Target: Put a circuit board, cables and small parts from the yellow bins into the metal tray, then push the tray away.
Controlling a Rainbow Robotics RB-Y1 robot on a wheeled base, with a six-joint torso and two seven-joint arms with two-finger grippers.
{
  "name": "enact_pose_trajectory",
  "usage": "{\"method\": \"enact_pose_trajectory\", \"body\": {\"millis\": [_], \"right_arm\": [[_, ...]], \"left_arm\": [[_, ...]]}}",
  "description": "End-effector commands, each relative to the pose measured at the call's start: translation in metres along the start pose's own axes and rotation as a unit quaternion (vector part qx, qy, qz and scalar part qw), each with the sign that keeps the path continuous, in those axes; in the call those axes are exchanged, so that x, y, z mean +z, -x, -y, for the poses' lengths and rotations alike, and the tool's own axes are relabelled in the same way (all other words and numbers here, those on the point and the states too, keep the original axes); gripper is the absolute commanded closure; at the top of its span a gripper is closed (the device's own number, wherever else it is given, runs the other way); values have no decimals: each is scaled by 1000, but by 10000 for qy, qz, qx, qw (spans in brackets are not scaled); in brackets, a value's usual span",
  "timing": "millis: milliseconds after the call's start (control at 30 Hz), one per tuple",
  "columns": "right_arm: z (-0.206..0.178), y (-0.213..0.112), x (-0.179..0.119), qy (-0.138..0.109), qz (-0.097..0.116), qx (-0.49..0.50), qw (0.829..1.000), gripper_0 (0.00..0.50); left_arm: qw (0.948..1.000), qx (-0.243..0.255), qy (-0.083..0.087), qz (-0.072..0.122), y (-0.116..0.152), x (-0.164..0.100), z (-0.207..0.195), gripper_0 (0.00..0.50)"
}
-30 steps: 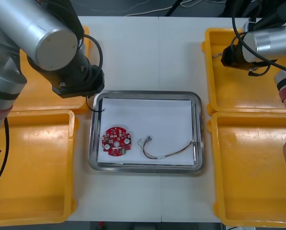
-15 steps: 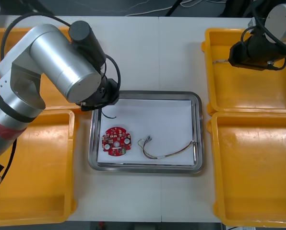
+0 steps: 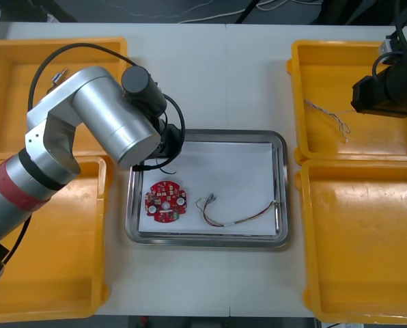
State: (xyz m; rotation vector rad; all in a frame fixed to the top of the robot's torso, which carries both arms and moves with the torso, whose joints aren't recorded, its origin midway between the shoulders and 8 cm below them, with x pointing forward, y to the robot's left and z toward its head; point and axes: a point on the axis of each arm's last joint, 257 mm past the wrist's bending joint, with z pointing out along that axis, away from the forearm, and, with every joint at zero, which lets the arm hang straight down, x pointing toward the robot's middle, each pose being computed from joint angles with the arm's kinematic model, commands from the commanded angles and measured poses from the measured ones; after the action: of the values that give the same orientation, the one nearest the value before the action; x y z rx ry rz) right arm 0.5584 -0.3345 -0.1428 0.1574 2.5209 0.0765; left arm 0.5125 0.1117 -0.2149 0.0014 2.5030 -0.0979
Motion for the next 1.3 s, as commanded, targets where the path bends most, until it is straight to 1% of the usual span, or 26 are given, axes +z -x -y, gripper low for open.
{"method": "enact_pose_trajectory", "body": {"millis": [33, 233, 333, 467, 700, 733, 767, 800, 833, 867, 900, 1133, 1300], "right_arm": [[40, 8, -20, -133, 197, -287, 9993, 500], [60, 0, -20, -218, 163, -382, 9989, 500], [71, -1, -22, -309, 151, -386, 9987, 500], [81, -5, -22, -367, 139, -385, 9985, 500], [86, -4, -23, -414, 166, -422, 9981, 500], [86, -4, -23, -422, 166, -429, 9981, 490], [87, -4, -24, -437, 168, -437, 9979, 453], [87, -3, -24, -435, 175, -454, 9979, 308], [88, -4, -24, -445, 168, -459, 9978, 206], [87, -4, -24, -437, 167, -475, 9978, 67], [86, -3, -24, -420, 171, -485, 9978, 0], [83, -3, -24, -367, 170, -575, 9975, 0], [67, 1, -23, -260, 167, -850, 9959, 0]], "left_arm": [[9999, -135, -50, -58, -14, 14, 12, 500], [9998, -138, -48, -123, -19, 15, 12, 500], [9997, -164, -41, -174, -24, 17, 10, 500], [9995, -183, -18, -241, -32, 21, 7, 500], [9994, -204, 44, -264, -37, 24, 2, 500], [9994, -207, 46, -271, -38, 24, 1, 500], [9994, -208, 45, -271, -39, 25, 2, 500], [9994, -216, 57, -275, -40, 26, 1, 500], [9994, -214, 59, -265, -40, 26, 1, 500], [9994, -215, 70, -259, -41, 26, 0, 500], [9994, -221, 58, -246, -41, 26, 2, 500], [9995, -221, 46, -236, -41, 27, 4, 500], [9995, -223, 32, -236, -40, 27, 5, 500]]}}
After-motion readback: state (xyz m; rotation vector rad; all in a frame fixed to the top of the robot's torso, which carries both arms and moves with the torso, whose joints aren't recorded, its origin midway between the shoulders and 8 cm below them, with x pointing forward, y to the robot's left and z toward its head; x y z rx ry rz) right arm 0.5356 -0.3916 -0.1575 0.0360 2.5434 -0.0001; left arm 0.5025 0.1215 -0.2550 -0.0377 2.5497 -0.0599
